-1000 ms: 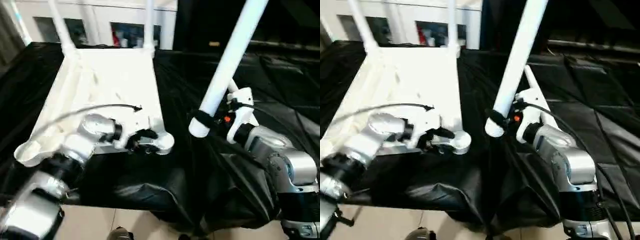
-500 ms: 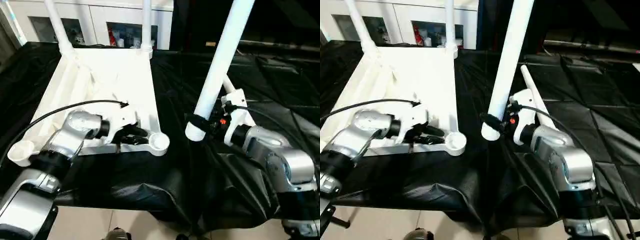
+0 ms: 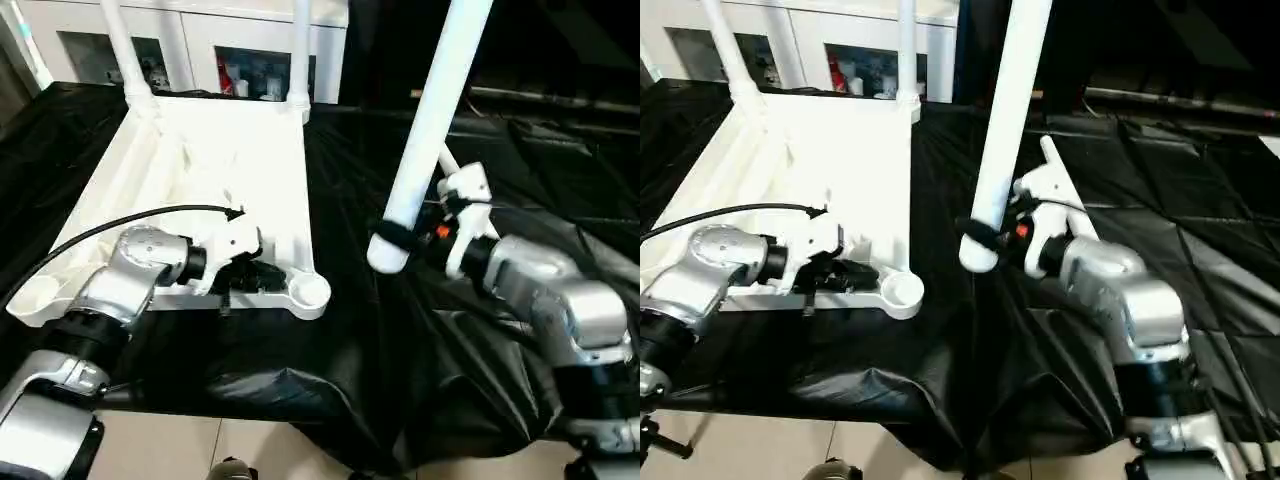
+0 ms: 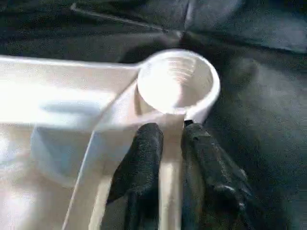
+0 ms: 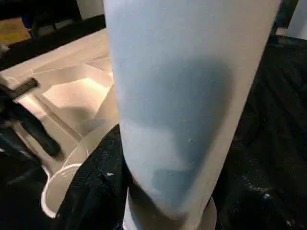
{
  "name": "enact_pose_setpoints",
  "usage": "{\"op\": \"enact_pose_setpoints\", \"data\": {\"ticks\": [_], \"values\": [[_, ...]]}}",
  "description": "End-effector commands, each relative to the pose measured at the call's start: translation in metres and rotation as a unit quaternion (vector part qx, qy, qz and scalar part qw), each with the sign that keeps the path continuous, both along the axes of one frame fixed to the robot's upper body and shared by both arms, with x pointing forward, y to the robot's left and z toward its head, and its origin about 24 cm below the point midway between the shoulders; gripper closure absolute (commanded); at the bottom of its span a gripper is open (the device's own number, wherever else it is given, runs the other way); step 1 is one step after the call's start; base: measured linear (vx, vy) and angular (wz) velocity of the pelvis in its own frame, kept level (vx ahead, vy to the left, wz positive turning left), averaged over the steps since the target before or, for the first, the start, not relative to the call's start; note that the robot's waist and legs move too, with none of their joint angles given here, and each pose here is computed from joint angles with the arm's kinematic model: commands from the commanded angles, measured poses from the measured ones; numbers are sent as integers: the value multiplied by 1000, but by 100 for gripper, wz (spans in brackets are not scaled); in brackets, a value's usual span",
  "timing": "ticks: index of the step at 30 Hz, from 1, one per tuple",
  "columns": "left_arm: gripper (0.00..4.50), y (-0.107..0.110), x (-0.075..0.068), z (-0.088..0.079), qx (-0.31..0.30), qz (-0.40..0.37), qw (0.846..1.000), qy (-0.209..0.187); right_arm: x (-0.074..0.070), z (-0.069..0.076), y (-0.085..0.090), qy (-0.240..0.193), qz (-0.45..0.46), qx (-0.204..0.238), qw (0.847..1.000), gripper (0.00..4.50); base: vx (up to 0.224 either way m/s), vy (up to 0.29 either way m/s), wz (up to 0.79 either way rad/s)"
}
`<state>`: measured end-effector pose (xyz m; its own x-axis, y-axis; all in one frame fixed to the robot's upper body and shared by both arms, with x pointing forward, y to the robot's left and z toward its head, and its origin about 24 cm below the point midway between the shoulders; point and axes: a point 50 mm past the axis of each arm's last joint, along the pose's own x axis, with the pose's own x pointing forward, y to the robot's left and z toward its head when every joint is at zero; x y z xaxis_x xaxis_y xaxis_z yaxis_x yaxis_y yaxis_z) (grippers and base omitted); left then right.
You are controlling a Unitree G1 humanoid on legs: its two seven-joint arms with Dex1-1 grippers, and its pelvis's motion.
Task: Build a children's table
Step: Insert table leg to table base
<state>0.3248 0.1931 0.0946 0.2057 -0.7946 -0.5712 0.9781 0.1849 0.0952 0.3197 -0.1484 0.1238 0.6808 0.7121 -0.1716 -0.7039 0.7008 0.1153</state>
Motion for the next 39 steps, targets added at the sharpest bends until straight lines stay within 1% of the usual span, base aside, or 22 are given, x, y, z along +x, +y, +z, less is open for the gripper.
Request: {"op": "enact_pose_setpoints", "data": {"ticks": [1,3,4,5,7,8,9,11,13,14,16,17,20,21,24,25,27,30,32,34,37,39], "values": [[322,1,0,7,1,-11,1000,-6,2,7,1,-18,5,-1,1000,259,0,0,0],[288,4,-1,7,10,-13,1000,1,2,7,2,-19,8,2,1000,259,0,0,0],[286,11,-3,6,33,-17,999,16,1,7,3,-19,7,8,1000,259,0,0,0],[286,12,-3,6,38,-17,999,18,1,7,4,-19,7,9,1000,259,0,0,0],[259,15,-2,6,49,-14,999,7,0,7,5,-18,9,11,1000,259,0,0,0],[247,16,1,4,64,-8,998,-13,-2,4,5,-16,12,12,1000,259,0,0,0],[241,15,3,1,69,-3,997,-22,-3,0,4,-12,12,11,1000,259,0,0,0],[240,12,5,-4,61,4,998,-23,-5,-4,6,-6,13,11,1000,259,0,0,0],[240,10,7,-5,53,7,998,-24,-5,-5,7,-5,15,14,1000,259,0,0,0],[240,7,9,-4,38,11,999,-26,-5,-4,8,-5,15,17,1000,259,0,0,0],[240,4,11,-3,21,12,1000,-18,-6,-4,9,-5,15,18,1000,259,0,0,0],[240,1,12,-3,7,10,1000,-8,-6,-4,9,-4,15,18,1000,259,0,0,0],[240,1,12,-5,5,5,1000,1,-7,-6,9,-2,15,17,1000,259,0,0,0],[267,0,13,-6,5,6,1000,2,-7,-6,9,-2,15,17,1000,259,0,0,0],[267,0,14,-6,3,6,1000,4,-8,-7,8,-1,14,17,1000,259,0,0,0],[279,-1,14,-7,2,2,1000,13,-8,-7,8,-1,13,17,1000,259,0,0,0],[305,-1,14,-7,7,-4,1000,15,-9,-7,7,-1,12,15,1000,259,0,0,0],[324,2,13,-10,22,-9,999,25,-9,-7,7,-1,12,13,1000,259,0,0,0],[349,2,13,-11,24,-10,999,26,-9,-7,6,-1,12,13,1000,259,0,0,0],[353,2,13,-12,23,-10,999,23,-9,-7,6,0,11,13,1000,259,0,0,0],[393,3,13,-12,23,-11,999,23,-10,-7,6,0,11,13,1000,259,0,0,0],[402,3,13,-12,25,-11,999,24,-10,-7,6,0,11,13,1000,259,0,0,0]]}}
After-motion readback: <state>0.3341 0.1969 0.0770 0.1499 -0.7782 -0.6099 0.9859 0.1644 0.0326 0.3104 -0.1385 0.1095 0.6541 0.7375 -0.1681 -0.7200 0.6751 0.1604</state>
